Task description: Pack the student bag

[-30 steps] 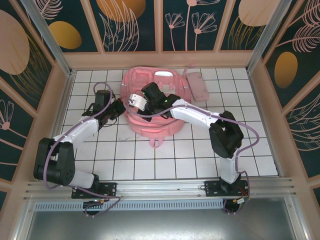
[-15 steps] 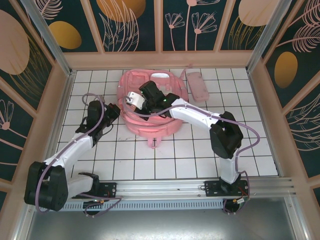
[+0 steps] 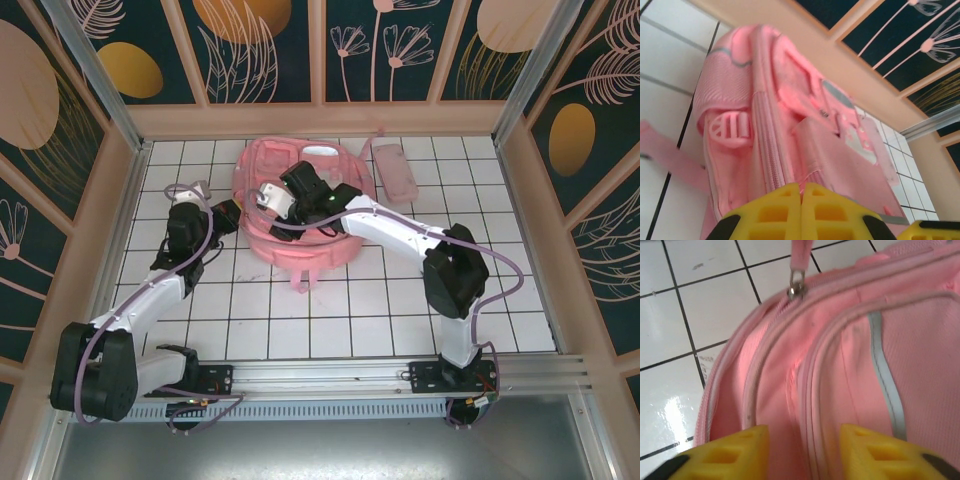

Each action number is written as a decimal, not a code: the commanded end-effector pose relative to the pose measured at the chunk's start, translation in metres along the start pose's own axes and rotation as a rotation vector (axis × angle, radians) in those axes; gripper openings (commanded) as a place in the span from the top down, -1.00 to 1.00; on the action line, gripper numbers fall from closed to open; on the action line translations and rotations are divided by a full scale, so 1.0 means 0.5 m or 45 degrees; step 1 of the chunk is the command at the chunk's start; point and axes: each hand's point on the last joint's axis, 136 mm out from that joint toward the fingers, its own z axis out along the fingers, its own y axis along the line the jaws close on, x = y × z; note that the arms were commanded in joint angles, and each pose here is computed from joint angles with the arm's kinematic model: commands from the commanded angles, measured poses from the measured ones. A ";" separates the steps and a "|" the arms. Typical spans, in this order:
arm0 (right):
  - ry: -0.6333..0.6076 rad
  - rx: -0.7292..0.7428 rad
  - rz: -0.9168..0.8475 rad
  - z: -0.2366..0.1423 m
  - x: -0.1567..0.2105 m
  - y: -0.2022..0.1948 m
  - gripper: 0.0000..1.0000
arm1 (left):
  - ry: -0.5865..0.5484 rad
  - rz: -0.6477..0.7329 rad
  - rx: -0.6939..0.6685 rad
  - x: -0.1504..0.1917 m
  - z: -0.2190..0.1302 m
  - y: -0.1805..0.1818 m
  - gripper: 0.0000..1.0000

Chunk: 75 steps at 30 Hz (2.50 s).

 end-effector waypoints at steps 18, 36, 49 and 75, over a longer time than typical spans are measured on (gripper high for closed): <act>-0.004 0.093 -0.045 -0.045 -0.028 0.064 0.36 | -0.042 0.297 0.437 -0.050 -0.038 -0.168 1.00; 0.173 0.210 -0.108 0.004 0.046 0.020 0.76 | -0.048 0.293 0.383 -0.054 -0.035 -0.155 1.00; 0.025 0.163 -0.242 -0.095 0.013 0.050 1.00 | -0.185 0.320 0.001 -0.079 0.001 -0.033 1.00; -0.189 0.587 1.052 -0.223 0.165 -0.293 -0.58 | 0.037 0.147 -0.360 -0.040 0.021 0.066 -0.47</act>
